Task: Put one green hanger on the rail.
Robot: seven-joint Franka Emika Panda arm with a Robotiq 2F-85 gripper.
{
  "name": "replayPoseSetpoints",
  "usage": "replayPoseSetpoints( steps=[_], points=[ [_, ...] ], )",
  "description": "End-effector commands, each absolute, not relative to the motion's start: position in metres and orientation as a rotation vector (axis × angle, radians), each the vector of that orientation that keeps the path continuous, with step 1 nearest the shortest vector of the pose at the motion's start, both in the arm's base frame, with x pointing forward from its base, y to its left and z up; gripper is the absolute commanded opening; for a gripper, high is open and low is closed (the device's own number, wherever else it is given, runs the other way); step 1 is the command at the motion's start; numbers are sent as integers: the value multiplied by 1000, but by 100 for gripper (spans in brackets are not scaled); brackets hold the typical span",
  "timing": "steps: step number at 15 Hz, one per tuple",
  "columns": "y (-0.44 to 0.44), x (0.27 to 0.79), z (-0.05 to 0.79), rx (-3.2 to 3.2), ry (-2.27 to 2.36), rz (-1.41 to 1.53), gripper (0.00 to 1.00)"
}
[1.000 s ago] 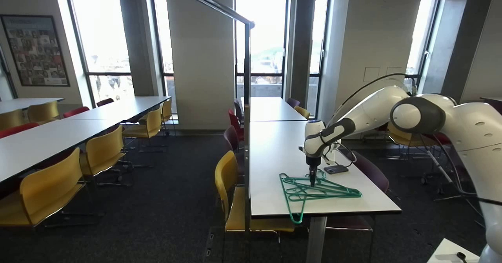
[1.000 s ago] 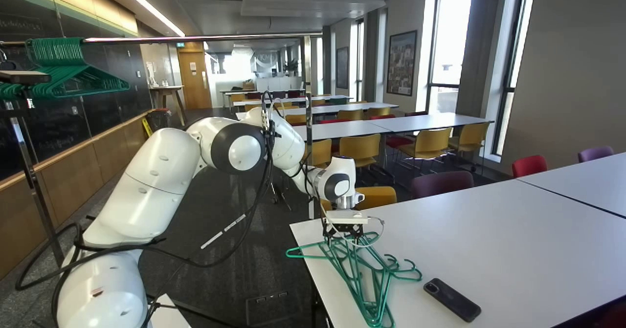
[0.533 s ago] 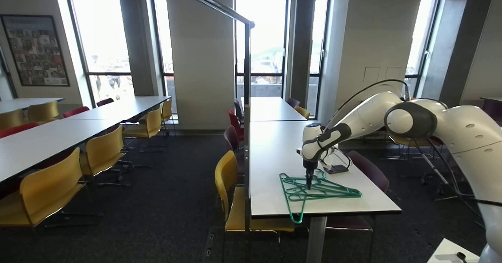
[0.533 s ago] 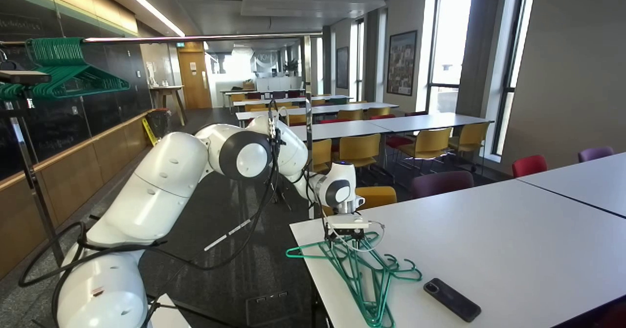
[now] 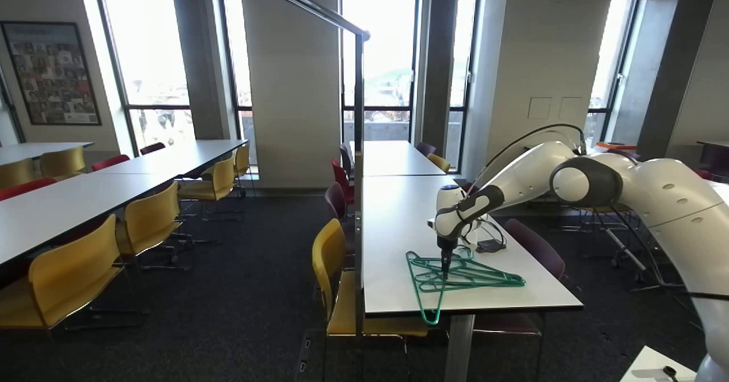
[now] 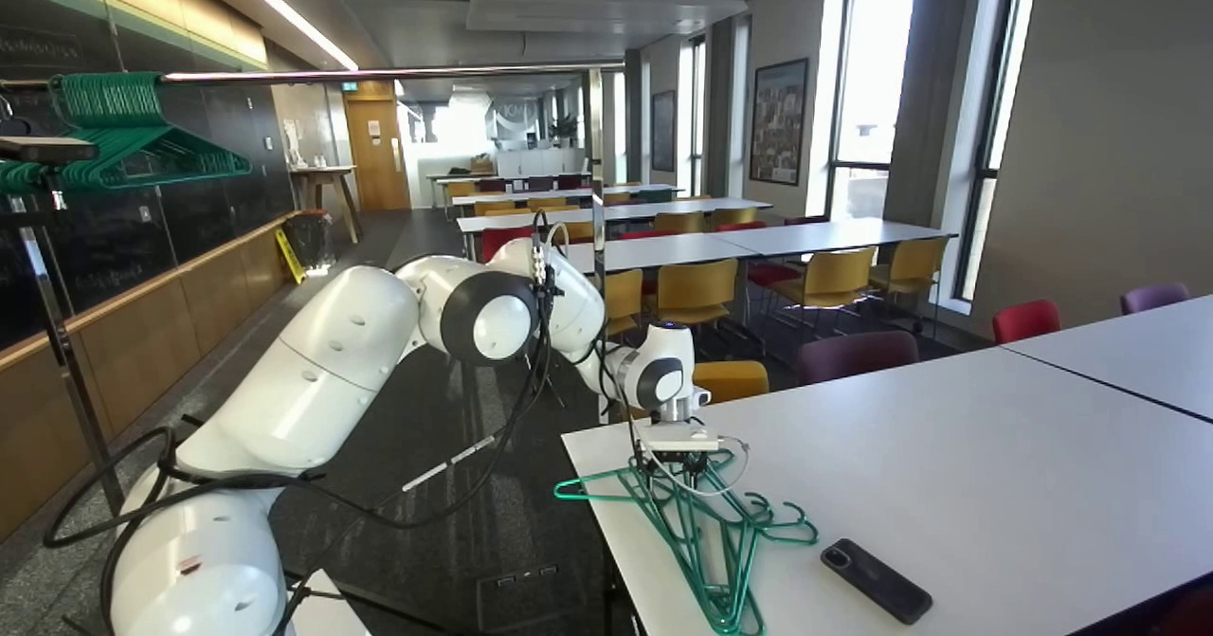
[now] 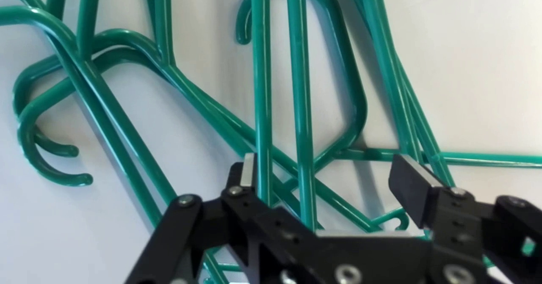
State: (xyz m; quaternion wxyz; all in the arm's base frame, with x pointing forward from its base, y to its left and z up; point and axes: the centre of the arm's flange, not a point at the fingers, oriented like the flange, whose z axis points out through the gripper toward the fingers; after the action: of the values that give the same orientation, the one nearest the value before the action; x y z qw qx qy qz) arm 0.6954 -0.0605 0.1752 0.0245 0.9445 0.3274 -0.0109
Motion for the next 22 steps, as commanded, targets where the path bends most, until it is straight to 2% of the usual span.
replayPoseSetpoints(
  steps=[1, 3, 22],
  points=[
    [-61, 707, 178, 2908, 1015, -16, 93],
    [-62, 708, 178, 2909, 1010, -14, 100],
    [-33, 697, 183, 2852, 1097, -45, 100]
  ],
)
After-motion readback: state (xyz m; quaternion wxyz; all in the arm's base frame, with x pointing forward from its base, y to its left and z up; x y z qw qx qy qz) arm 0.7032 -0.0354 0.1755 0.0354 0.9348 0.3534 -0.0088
